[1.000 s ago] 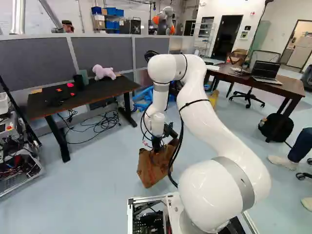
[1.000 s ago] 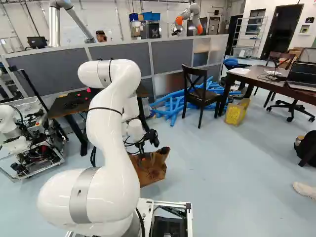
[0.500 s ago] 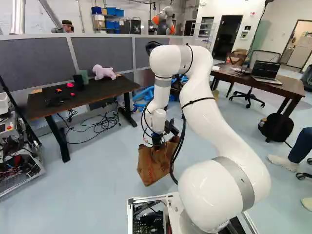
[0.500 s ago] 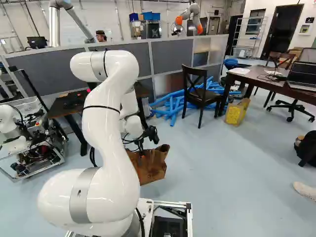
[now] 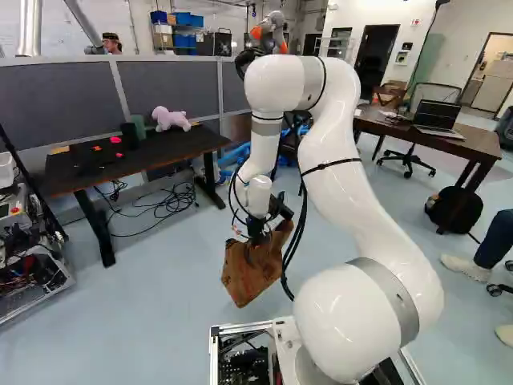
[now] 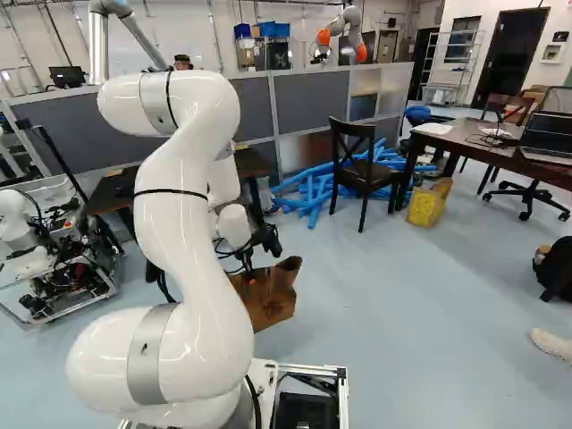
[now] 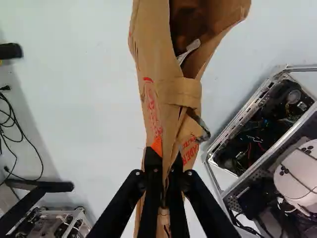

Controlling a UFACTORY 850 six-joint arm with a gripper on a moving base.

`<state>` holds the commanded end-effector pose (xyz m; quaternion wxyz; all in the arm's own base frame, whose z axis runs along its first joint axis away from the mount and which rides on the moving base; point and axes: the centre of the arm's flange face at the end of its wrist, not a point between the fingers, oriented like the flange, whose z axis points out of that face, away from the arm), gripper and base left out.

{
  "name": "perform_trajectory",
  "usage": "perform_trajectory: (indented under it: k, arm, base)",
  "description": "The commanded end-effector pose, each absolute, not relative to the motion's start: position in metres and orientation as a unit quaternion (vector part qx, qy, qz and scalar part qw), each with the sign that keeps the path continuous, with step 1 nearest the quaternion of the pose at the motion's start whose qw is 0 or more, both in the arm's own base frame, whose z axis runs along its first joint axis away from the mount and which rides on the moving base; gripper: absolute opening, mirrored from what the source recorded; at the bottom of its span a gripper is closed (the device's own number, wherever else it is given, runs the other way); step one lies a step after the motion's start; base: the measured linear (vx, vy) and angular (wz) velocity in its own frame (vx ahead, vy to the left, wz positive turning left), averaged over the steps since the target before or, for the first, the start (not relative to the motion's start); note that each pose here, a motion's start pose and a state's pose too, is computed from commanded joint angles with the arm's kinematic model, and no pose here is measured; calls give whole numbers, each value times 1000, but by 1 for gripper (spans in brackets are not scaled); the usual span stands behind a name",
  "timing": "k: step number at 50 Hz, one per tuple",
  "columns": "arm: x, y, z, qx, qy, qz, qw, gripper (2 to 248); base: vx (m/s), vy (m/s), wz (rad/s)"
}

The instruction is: Pick up the bag on the ground and place it on the table

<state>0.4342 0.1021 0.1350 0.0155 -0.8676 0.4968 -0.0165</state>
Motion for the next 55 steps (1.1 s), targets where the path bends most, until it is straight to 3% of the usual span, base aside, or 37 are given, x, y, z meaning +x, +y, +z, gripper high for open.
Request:
perform_trajectory:
  k: [55]
  arm:
    - [331, 72, 215, -863, 504, -21, 20, 21]
  base:
    - [0, 0, 0]
